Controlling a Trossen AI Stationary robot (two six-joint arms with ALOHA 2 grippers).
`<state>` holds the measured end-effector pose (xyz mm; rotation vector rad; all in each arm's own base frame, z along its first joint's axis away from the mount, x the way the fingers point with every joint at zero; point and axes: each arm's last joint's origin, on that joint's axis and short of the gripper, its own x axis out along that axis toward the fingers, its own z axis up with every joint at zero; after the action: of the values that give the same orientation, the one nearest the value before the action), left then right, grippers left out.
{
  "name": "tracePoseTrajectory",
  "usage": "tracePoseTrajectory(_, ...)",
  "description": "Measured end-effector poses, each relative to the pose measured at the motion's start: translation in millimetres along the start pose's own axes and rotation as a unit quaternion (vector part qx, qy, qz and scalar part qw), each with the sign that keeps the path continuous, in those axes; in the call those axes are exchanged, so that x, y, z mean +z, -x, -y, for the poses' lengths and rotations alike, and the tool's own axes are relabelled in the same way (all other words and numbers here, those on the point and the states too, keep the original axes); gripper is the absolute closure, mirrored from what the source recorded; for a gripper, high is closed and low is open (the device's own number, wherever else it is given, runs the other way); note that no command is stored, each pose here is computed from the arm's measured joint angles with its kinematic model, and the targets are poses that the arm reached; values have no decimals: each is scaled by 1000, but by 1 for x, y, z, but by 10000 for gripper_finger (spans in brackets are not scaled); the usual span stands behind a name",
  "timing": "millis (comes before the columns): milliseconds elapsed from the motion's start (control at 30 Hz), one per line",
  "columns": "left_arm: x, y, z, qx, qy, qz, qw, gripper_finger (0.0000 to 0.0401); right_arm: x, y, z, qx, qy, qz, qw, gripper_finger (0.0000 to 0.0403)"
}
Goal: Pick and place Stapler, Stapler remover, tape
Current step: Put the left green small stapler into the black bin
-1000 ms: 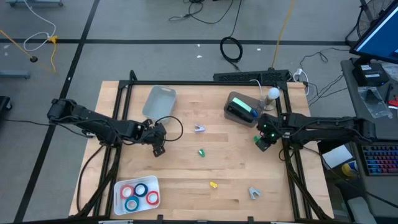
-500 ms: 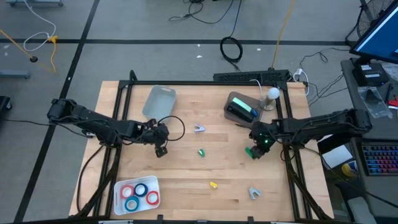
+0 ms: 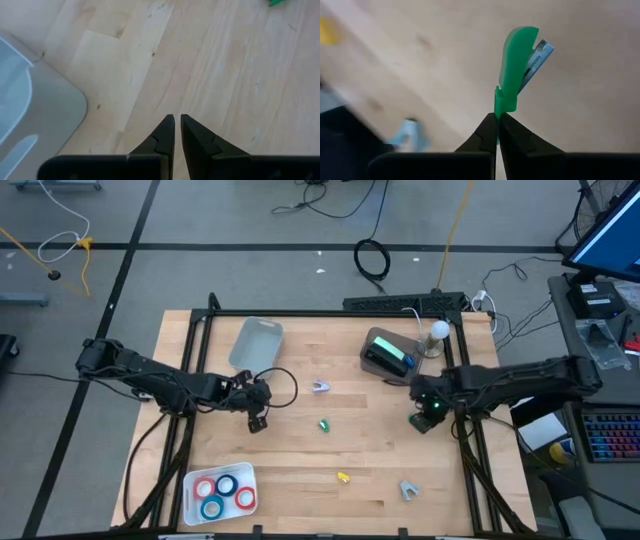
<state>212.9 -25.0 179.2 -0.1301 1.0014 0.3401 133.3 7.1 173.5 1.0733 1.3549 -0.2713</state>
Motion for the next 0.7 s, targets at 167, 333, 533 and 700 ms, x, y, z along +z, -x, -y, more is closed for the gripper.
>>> tracePoseTrajectory(167, 0, 0, 0, 4, 0, 1, 1000, 364, -10, 39, -7, -137, 25, 4, 990, 402)
tracePoseTrajectory(333, 1, 0, -1, 20, 1, 9, 1000, 364, -14, 64, -12, -274, 57, -30, 960, 402)
tracePoseTrajectory(533, 1, 0, -1, 20, 2, 10, 1000, 364, 2, 50, -22, -337, 125, -123, 925, 403)
tracePoseTrajectory(700, 1, 0, -1, 19, 12, 13, 1000, 364, 17, 27, -26, -384, 160, -195, 888, 403)
